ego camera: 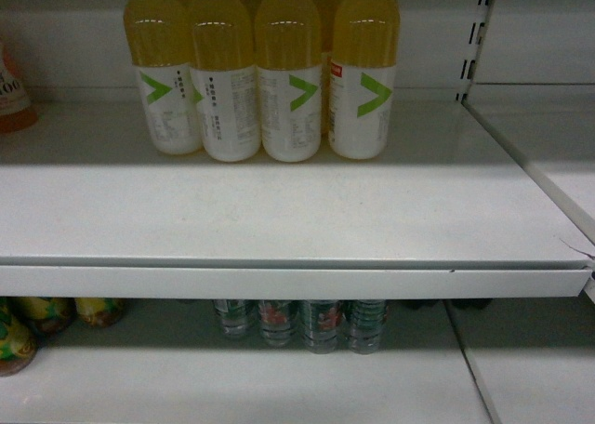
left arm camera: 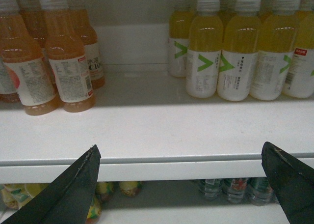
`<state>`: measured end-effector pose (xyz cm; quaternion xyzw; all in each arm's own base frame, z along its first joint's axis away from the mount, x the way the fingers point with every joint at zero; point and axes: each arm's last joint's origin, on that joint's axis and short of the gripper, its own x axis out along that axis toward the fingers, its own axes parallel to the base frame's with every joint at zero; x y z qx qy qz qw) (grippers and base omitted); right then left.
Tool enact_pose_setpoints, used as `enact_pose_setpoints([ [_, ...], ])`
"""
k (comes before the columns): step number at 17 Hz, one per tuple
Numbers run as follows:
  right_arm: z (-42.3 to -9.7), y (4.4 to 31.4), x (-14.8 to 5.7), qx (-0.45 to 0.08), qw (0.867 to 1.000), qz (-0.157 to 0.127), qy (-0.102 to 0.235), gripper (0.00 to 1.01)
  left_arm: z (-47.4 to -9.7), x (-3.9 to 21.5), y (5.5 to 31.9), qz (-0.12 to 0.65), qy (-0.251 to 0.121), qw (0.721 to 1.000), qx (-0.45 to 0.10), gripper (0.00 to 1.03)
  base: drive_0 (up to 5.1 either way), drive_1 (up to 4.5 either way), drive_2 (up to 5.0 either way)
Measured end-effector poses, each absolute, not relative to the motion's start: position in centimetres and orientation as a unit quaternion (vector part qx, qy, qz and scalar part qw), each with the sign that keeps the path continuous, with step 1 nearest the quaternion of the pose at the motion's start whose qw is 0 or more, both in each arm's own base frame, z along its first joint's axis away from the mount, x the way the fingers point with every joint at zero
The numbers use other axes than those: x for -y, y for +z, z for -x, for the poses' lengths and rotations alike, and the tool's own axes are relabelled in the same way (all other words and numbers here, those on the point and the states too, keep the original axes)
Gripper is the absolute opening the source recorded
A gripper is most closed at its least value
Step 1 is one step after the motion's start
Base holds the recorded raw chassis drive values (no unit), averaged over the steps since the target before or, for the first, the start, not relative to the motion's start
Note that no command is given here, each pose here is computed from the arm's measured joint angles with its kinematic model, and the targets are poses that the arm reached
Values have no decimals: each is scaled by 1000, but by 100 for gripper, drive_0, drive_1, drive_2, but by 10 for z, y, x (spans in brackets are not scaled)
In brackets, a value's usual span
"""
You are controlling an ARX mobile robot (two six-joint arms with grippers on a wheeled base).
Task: Move water from second to third shelf
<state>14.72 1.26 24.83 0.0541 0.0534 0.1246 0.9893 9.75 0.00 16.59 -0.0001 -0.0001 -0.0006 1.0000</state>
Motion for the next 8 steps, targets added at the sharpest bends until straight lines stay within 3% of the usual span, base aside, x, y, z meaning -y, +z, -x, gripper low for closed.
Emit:
enact_pose_setpoints([
  [8,-147,248,-12,-54,990,-54,120,41,-97,0,166,0,0,1000,0,98,-491,254,254],
])
